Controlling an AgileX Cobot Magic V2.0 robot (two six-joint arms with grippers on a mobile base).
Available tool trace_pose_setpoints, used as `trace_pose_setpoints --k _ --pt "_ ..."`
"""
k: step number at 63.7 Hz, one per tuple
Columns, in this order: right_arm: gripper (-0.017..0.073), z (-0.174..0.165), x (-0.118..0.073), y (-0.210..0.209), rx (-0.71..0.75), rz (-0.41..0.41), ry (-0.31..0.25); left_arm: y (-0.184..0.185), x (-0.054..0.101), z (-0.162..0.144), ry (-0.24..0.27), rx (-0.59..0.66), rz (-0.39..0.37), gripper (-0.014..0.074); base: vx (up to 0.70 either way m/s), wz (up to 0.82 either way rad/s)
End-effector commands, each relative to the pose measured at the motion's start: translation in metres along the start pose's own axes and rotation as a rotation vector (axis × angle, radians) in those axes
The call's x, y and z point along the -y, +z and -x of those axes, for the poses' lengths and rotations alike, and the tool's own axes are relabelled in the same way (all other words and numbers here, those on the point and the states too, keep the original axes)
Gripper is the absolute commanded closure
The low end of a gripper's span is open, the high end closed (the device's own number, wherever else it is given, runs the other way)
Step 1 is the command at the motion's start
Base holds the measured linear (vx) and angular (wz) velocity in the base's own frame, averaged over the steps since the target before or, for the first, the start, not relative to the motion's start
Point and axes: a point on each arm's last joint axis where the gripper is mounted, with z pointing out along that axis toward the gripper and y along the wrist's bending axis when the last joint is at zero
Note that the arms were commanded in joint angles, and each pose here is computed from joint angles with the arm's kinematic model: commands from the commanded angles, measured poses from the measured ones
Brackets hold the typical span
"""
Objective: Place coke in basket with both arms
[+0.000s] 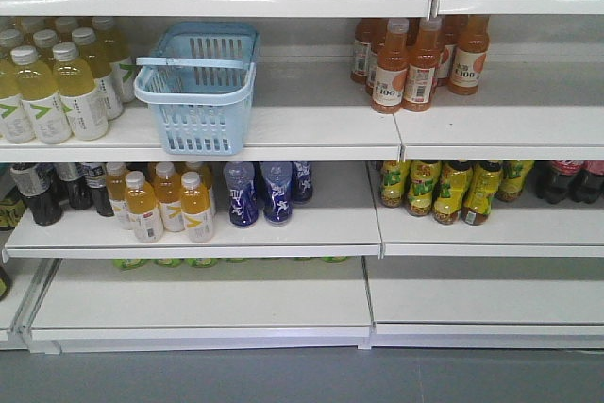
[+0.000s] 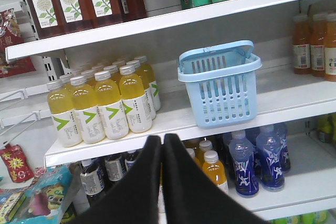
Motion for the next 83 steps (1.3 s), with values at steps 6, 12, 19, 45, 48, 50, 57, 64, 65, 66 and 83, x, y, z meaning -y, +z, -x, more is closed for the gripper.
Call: trace_pose_setpoints --k 6,12,19,45,48,50,57,64,65,66,83 --pt "0.0568 0.0042 0.0006 -0.0010 0.084 -0.008 -0.020 -0.0014 0.0006 0.0082 -0.007 0.091 -0.010 0.0600 0.11 -0.01" --pt "0.0568 0.0042 0.0006 -0.0010 0.084 -0.008 -0.020 -0.0014 0.0006 0.0082 -0.007 0.091 -0.010 0.0600 0.10 -0.01" --pt "0.0568 0.0042 0.0006 -0.0010 0.084 -0.008 -0.020 -0.0014 0.0006 0.0082 -0.007 0.091 -0.010 0.0600 0.10 -0.01" --pt "0.0568 0.0042 0.0006 -0.0010 0.084 -0.008 -0.020 -0.0014 0.0006 0.0082 -0.007 0.091 -0.010 0.0600 0.09 0.00" --pt "0.0568 0.0042 0.0006 -0.0010 0.084 -0.008 -0.020 -0.0014 0.0006 0.0082 -0.007 0.091 -0.010 0.0600 0.07 0.01" --pt "0.0568 0.0042 0.0006 -0.0010 0.084 -0.008 -0.020 -0.0014 0.0006 0.0082 -0.007 0.091 -0.010 0.0600 0.07 0.01" --pt "0.0568 0.0042 0.0006 -0.0010 0.084 -0.008 -0.020 -0.0014 0.0006 0.0082 -0.007 0.091 -0.010 0.0600 0.07 0.01" --pt "0.0568 0.0042 0.0006 -0.0010 0.084 -0.008 -0.020 -0.0014 0.0006 0.0082 -0.007 0.091 -0.010 0.0600 0.06 0.01" --pt "0.0568 0.0042 0.0006 -0.0010 0.084 -0.008 -0.020 -0.0014 0.0006 0.0082 -0.007 0.091 -0.010 0.0600 0.06 0.01" --pt "0.0568 0.0042 0.0006 -0.0010 0.084 -0.008 -0.020 -0.0014 0.0006 0.0082 -0.007 0.091 -0.010 0.0600 0.06 0.01" --pt "0.0568 0.0042 0.0006 -0.0010 0.084 -0.008 -0.020 -0.0014 0.0006 0.0082 -0.007 0.091 -0.010 0.0600 0.06 0.01"
